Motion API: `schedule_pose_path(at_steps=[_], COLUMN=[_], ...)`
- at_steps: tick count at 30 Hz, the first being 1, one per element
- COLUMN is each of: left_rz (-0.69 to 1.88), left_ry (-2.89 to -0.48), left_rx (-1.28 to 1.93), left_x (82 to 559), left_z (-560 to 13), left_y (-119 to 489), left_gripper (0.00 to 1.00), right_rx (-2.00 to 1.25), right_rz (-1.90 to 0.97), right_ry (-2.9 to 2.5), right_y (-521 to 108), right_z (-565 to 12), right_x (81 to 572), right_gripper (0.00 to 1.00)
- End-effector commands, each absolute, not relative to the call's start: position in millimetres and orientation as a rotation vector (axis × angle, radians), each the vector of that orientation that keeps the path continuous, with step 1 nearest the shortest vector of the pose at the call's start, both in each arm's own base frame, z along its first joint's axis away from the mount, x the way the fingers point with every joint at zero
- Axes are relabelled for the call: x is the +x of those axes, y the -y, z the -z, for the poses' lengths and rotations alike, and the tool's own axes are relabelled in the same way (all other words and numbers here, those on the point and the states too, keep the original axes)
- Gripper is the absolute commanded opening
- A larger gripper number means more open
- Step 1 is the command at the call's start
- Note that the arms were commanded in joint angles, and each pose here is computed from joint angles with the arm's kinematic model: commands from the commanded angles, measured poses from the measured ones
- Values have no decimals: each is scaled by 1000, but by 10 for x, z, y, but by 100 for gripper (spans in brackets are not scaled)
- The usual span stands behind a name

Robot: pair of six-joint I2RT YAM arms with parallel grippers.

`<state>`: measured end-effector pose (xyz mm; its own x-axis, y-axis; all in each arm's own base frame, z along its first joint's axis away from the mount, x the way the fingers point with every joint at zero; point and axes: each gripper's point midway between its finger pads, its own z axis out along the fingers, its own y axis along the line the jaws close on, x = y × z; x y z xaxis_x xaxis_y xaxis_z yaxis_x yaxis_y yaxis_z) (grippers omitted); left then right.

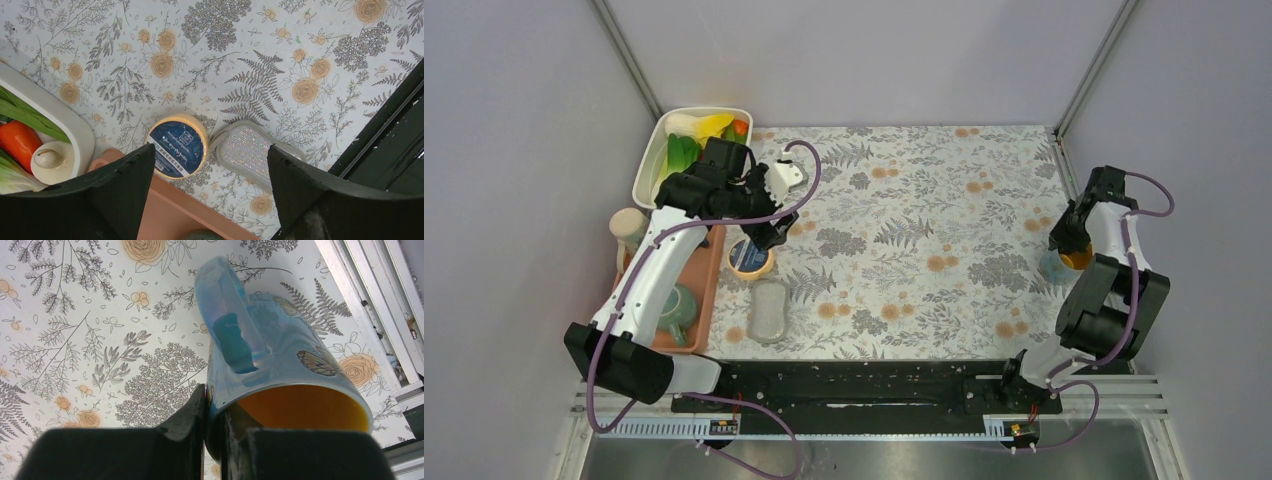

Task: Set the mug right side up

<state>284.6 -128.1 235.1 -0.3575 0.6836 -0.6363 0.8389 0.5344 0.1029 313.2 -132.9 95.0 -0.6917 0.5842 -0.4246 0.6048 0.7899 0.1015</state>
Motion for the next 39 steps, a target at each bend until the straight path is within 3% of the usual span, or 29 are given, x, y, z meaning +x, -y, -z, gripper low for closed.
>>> schedule_pose_path(at_steps=[1, 5, 8, 11, 17, 25, 30, 39], left_rz=[284, 272, 207, 110, -87, -280, -377, -317], left_ry=[-2108, -2122, -2147, -2207, -2391, -2540, -2513, -1891], left_rx=[1226, 1247, 1335, 1433, 1611, 1461, 1530, 2228], left_x=[2869, 2869, 2824, 2799, 2750, 3088, 3294, 3437], left_z=[-2422, -2393, -2377, -2346, -2105, -1920, -1797, -1294], left_y=[1250, 1226, 1094, 810, -8, -697, -891, -707], left_gripper=[86, 86, 87, 87, 80, 79, 77, 76], right_rx=[828, 820, 806, 783, 587, 213, -63, -322], right_rz=[67, 51, 31, 37, 75, 67, -221, -472], right_ry=[-2530, -2591, -2603, -2565, -2480, -2405, -2293, -2065], right_y=[1423, 1422, 1401, 1382, 1156, 522, -220, -828], right_z=[-1126, -995, -1010, -1161, -1654, -2090, -2261, -2524], right_x=[3331, 3360, 3364, 3363, 3390, 3398, 3396, 3236], right_gripper=[17, 30, 45, 59, 79, 86, 86, 85])
